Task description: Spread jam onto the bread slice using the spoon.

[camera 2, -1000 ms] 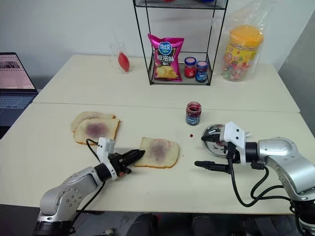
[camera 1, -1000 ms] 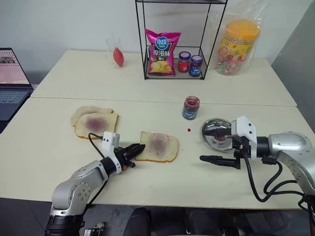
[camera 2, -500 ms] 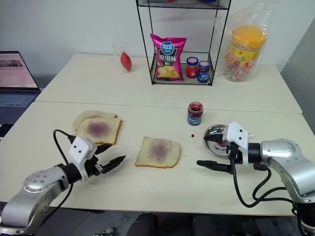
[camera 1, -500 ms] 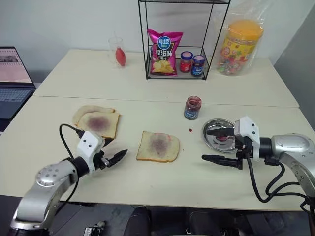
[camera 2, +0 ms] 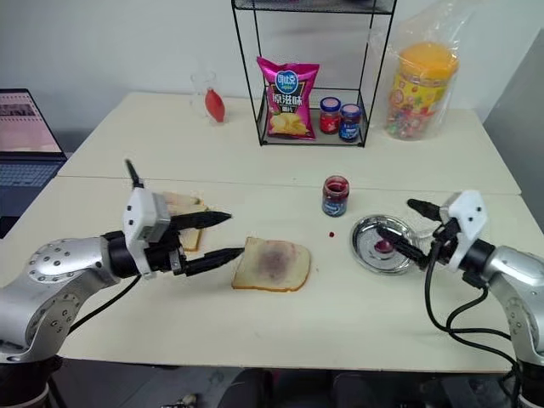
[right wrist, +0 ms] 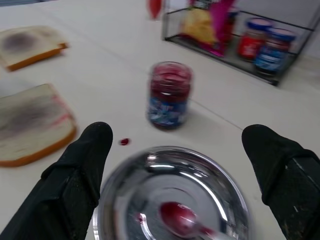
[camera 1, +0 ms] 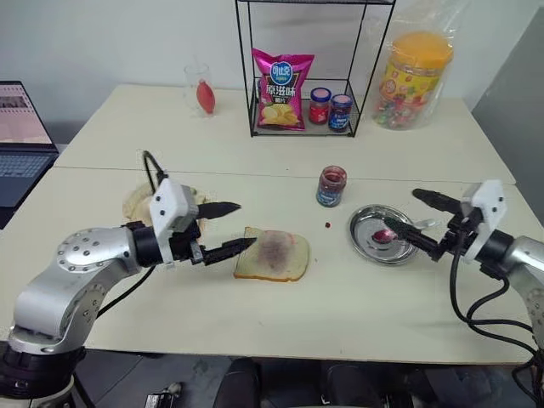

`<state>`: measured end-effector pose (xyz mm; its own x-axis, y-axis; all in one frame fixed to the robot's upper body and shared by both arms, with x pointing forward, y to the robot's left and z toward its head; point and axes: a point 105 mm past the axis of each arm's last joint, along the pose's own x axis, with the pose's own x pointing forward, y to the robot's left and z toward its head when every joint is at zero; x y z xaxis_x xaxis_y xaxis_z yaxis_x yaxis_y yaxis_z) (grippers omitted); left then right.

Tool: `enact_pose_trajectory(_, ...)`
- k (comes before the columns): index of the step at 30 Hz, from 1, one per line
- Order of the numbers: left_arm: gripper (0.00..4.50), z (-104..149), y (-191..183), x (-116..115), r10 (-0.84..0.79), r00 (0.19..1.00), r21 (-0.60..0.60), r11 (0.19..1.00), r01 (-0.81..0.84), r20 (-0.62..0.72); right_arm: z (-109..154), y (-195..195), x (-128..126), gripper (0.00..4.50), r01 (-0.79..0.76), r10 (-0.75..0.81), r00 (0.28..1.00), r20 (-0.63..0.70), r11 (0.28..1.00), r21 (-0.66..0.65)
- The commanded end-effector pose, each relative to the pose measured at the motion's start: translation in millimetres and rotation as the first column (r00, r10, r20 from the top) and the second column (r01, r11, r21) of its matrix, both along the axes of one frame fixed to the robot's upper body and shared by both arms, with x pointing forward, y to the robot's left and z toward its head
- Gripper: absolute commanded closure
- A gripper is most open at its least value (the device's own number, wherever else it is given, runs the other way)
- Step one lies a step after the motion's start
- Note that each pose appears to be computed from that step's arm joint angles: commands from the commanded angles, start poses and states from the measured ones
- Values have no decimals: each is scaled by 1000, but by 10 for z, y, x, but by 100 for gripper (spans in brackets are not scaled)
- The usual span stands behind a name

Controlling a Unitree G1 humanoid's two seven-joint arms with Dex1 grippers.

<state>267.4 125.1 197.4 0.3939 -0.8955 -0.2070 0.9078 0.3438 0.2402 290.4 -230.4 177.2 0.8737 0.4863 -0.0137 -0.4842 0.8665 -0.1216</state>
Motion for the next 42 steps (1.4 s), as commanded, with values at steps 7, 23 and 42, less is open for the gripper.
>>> enact_pose_trajectory(7, 84, -120, -363, 7, -169, 985, 71, 983, 171, -34, -262, -304, -49, 0, 295, -278, 955, -99, 919, 264)
enact_pose_trajectory(23, 84, -389, -431, -44, -220, 975, 156, 963, 221, -25, -819, -387, 393, 0, 400, -279, 910, -307, 788, 468)
enact_pose_trajectory(42, 80, -468, -399, -10, -203, 979, 170, 964, 204, -22, -810, -191, 644, 274, 293, -97, 935, -341, 752, 590)
